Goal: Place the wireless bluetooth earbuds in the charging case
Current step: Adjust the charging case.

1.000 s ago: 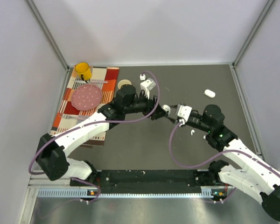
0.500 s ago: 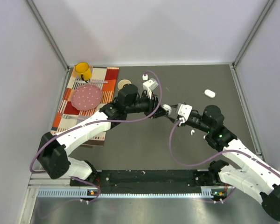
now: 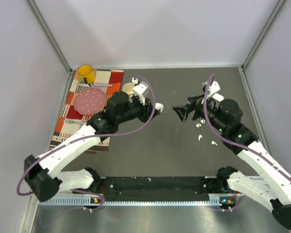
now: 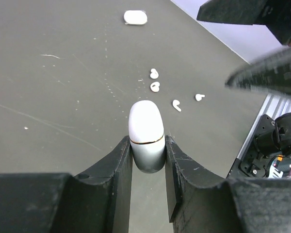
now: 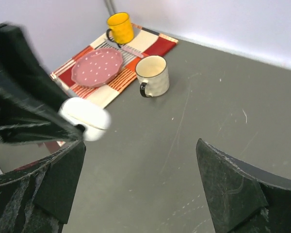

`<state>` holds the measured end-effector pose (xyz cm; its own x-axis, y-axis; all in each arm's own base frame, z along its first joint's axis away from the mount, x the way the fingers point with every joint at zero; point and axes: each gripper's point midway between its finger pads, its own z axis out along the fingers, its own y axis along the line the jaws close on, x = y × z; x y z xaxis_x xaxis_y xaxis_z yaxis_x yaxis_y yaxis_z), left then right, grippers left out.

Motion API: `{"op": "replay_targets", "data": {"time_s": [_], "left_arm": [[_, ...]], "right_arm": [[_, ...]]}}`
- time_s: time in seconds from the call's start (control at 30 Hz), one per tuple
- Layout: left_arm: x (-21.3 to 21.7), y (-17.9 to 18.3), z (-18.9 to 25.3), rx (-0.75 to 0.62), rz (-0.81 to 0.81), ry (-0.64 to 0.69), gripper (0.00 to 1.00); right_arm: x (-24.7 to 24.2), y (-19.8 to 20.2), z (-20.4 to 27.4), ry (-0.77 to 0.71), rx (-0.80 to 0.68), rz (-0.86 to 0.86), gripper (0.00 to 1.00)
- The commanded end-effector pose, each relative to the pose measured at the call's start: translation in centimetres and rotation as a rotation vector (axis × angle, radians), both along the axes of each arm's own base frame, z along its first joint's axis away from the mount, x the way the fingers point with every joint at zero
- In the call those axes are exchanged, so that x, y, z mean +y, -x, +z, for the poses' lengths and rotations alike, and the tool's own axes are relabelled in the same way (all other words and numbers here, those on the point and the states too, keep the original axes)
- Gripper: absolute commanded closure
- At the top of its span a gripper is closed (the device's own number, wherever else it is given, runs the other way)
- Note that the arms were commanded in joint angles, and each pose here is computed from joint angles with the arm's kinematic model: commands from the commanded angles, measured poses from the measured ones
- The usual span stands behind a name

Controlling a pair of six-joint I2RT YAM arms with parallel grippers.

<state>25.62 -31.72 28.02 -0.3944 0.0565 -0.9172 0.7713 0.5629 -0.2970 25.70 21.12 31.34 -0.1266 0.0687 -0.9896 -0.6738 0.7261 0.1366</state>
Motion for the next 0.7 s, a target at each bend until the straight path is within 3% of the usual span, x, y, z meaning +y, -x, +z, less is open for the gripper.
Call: {"op": "replay_targets", "data": {"time_s": [0.0,0.2,0.3,0.47,0.67], "left_arm": [[3.3,0.6,2.8,-0.142,0.081,0.031,1.00],[4.0,2.1,3.2,-0.184,0.055,0.069,1.00],[4.1,2.4,4.3,-0.180,0.055,0.097,1.00],[4.2,3.0,4.3,-0.149,0.060,0.145,1.00],[4.0,4.3,4.2,-0.169,0.003,0.208,1.00]], "right_arm": [[-1.5,0.3,0.4,-0.172,0.299,-0.175,0.03],[-2.1,2.2,0.2,-0.371,0.488,-0.233,0.02],[-2.9,3.5,0.4,-0.432,0.498,-0.233,0.01],[-3.6,3.1,-2.3,-0.406,0.570,-0.261,0.01],[-0.7,3.4,-4.0,-0.400,0.769,-0.096,0.01]]}}
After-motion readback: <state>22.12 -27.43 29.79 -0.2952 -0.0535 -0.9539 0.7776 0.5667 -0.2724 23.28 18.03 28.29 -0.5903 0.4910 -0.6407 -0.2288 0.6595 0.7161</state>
